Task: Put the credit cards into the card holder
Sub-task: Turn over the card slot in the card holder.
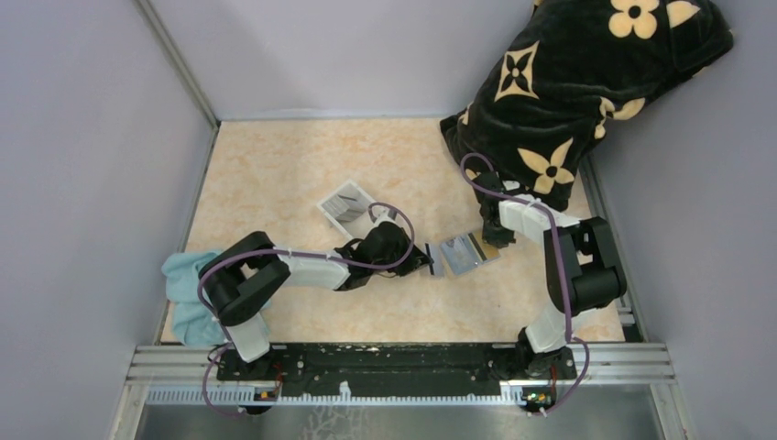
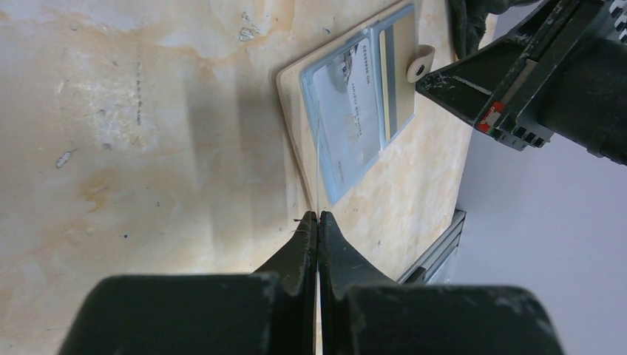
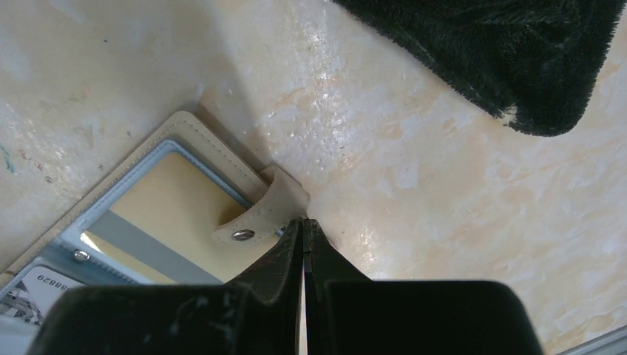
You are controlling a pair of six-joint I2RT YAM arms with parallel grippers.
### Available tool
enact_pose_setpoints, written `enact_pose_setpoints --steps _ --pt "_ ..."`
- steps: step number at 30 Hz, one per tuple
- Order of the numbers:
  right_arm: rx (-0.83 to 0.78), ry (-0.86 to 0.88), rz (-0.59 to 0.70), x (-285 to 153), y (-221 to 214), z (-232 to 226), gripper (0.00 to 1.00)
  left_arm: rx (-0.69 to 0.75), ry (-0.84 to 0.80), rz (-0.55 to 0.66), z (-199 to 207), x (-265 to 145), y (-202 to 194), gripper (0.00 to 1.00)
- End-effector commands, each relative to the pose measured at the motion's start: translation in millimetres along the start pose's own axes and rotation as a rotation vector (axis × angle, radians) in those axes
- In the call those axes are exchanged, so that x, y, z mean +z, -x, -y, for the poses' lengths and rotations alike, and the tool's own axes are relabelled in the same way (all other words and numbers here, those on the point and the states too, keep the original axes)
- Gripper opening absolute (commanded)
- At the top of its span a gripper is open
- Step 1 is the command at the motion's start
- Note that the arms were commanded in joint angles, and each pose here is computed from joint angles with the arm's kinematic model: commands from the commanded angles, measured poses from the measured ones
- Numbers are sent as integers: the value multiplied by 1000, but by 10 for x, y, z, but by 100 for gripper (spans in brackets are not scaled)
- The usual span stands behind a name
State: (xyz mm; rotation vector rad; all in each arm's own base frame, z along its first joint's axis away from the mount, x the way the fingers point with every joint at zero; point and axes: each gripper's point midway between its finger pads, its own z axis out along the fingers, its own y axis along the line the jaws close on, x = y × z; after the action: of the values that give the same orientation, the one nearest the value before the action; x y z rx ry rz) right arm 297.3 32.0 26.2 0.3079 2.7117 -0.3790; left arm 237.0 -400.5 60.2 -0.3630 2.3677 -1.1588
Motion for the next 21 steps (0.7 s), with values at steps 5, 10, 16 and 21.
enact_pose_setpoints --steps 5,10,16,21 --pt "37 -2 3 70 18 41 0 -34 -45 -21 142 112 -20 0" --pt "37 13 -1 67 15 15 0 -57 -37 -23 119 156 -29 0" --pt "34 32 -10 62 -1 -17 0 -77 -11 -17 45 185 -33 0" --pt "32 34 -15 75 -25 -21 0 -89 3 -19 0 193 -49 0"
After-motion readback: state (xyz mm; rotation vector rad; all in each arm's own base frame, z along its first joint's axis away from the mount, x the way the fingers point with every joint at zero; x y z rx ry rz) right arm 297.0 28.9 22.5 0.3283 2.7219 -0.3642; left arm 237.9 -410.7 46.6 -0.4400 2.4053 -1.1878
